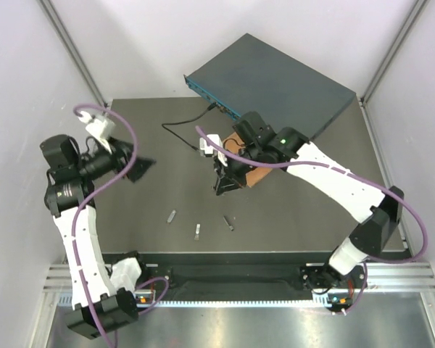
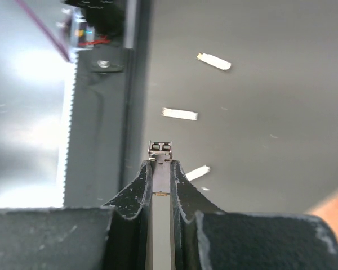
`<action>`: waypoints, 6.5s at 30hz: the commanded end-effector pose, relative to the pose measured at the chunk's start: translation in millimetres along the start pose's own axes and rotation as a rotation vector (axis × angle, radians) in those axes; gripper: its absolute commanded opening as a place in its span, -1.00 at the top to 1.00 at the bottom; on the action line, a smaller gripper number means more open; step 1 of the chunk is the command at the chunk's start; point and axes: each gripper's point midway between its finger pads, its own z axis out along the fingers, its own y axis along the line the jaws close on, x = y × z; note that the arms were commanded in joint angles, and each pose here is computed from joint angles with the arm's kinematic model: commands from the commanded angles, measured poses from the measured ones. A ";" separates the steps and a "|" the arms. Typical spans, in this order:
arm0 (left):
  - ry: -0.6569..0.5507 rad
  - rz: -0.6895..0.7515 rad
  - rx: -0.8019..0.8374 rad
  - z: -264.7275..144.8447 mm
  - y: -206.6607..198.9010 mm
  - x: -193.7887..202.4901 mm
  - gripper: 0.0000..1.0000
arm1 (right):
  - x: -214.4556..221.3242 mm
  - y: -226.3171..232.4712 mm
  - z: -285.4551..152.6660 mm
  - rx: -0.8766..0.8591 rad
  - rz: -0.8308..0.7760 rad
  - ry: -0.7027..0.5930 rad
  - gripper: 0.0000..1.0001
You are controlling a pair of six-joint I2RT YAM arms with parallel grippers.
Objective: Insert the plug into the switch port
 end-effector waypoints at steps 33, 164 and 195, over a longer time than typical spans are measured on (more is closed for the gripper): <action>0.169 0.823 0.892 11.4 -139.0 140.5 -0.22 | -28.1 26.5 60.5 -0.499 0.369 -0.110 1.00; 0.121 0.843 0.393 44.8 -97.7 96.8 0.17 | -62.5 -10.0 30.7 -0.277 0.656 -0.300 1.00; 0.132 0.738 0.369 49.9 -97.8 97.0 1.00 | -73.8 -7.6 26.9 -0.297 0.631 -0.304 -0.06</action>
